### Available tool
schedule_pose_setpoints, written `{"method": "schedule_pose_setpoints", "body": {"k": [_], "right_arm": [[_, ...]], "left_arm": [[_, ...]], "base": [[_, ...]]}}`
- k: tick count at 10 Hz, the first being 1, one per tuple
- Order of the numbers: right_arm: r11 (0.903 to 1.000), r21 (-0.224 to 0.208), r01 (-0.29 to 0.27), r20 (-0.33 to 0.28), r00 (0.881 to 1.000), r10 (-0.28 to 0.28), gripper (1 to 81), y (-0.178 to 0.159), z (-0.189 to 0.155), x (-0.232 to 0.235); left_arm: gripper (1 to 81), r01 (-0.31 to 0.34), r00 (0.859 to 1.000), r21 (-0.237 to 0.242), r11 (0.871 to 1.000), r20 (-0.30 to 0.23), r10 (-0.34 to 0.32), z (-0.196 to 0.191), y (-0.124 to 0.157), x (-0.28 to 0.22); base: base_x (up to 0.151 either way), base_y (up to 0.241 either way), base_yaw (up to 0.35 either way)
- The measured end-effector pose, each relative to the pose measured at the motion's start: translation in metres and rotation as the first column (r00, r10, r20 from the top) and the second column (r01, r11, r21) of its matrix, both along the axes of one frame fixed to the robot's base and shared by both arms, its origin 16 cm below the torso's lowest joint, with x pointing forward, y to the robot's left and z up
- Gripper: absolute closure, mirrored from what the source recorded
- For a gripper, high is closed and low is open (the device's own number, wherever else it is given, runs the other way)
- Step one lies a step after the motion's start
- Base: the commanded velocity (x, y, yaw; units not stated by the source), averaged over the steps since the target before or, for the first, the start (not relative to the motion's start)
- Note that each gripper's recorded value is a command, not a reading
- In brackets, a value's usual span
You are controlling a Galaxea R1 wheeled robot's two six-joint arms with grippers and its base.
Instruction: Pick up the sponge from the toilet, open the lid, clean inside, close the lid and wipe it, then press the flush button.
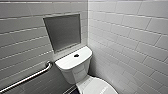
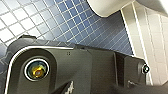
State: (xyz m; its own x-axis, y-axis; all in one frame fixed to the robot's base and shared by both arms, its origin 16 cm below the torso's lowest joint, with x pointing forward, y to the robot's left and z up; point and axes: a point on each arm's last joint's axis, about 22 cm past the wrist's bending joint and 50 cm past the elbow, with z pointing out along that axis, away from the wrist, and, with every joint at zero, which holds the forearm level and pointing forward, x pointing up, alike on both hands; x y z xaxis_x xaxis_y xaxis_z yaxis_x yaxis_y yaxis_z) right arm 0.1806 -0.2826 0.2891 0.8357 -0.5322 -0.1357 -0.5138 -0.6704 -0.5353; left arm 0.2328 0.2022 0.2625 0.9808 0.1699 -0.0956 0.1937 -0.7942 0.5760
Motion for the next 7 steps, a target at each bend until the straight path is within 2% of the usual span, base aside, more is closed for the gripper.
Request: {"method": "schedule_pose_setpoints", "body": {"k": [2,5,6,7], "right_arm": [[0.9988,0.004,-0.048,-0.073,0.996,0.048,81.1,0.016,-0.013,-0.026],[0.9941,-0.019,-0.107,-0.133,0.986,0.103,81.1,0.019,-0.018,-0.070],[0.9927,-0.036,-0.115,-0.162,0.981,0.107,81.1,0.019,-0.020,-0.081],[0.9929,-0.056,-0.105,-0.154,0.984,0.095,81.1,0.017,-0.023,-0.076]], "left_arm": [[1.0,-0.005,1.000,-0.009,1.000,0.019,0.005,0.003,-0.001,0.035],[1.0,0.001,1.000,-0.032,0.999,0.013,-0.001,0.016,0.002,0.087],[1.0,-0.002,1.000,-0.033,0.999,0.025,0.003,0.023,0.009,0.109],[1.0,-0.010,0.999,-0.041,0.999,0.039,0.011,0.032,0.013,0.129]], "base": [[0.000,0.000,0.000],[0.000,0.000,0.000],[0.000,0.000,0.000],[0.000,0.000,0.000]]}}
